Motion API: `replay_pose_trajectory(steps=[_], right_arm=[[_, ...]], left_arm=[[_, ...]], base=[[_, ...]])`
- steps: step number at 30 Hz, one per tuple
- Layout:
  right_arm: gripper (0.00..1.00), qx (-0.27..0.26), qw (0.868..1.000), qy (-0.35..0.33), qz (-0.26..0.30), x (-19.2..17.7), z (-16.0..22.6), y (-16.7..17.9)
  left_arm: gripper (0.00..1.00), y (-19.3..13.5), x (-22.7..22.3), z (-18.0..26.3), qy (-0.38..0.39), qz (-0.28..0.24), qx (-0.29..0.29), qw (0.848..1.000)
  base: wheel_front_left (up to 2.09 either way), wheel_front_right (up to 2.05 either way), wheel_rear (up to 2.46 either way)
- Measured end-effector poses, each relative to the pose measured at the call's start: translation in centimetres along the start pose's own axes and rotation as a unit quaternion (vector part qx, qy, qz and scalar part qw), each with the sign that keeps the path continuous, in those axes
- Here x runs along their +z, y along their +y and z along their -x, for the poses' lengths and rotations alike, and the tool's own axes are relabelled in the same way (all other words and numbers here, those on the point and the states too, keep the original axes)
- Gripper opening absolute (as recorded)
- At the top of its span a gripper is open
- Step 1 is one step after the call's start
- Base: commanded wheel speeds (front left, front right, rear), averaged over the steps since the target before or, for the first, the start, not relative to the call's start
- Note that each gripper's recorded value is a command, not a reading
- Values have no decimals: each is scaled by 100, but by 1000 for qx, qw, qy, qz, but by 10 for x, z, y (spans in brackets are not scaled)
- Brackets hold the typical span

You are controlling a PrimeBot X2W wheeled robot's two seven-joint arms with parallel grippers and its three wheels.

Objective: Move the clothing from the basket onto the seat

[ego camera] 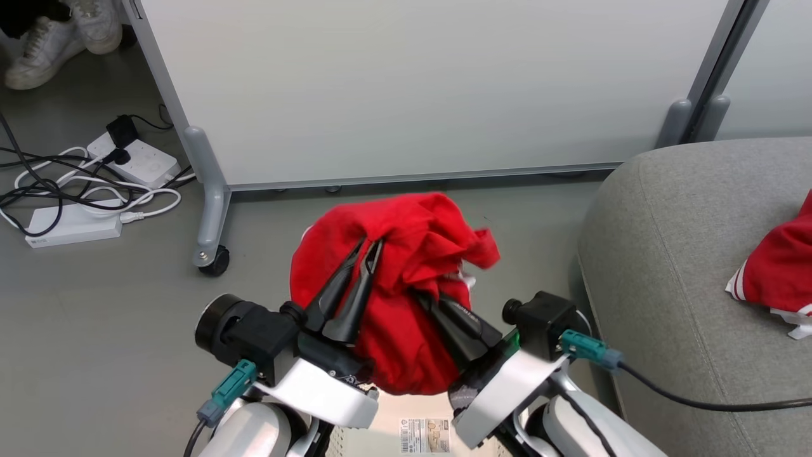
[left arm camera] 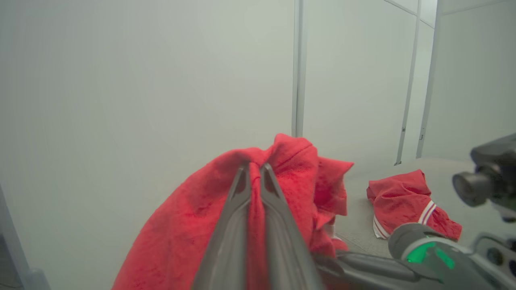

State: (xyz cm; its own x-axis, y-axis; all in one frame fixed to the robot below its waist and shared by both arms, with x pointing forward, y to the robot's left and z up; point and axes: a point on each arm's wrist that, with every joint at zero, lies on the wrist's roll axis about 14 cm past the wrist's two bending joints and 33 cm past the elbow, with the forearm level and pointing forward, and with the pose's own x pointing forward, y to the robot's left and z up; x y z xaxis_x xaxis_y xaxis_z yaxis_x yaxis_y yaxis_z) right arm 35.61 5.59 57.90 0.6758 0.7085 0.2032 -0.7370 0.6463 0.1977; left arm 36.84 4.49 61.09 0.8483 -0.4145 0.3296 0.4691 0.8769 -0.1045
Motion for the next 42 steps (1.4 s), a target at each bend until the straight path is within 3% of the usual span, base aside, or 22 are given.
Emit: replay_pose_trajectory(steps=[1, 6, 13, 19, 32, 42], right_arm=[[0, -5, 1000, -5, 1, 3, 0, -3], [0, -41, 999, -28, 9, 17, 3, -28], [0, -96, 994, -41, 22, 28, 14, -63], [0, -143, 989, -22, 21, 15, 30, -88], [0, -192, 981, 5, 16, 1, 55, -110], [0, -239, 970, 3, 41, 11, 83, -135]], left_arm=[[100, 0, 0, 0, -1, -5, 0, 1000], [100, -7, 5, -2, -9, -10, -11, 1000], [100, -30, -26, 14, 68, -6, -67, 995], [100, -50, -52, 34, 121, -9, -113, 986], [100, -69, -77, 47, 157, 5, -144, 977], [100, -87, -85, 39, 165, 11, -186, 969]], base=[[0, 0, 0], [0, 0, 0], [0, 0, 0], [0, 0, 0], [0, 0, 0], [0, 0, 0]])
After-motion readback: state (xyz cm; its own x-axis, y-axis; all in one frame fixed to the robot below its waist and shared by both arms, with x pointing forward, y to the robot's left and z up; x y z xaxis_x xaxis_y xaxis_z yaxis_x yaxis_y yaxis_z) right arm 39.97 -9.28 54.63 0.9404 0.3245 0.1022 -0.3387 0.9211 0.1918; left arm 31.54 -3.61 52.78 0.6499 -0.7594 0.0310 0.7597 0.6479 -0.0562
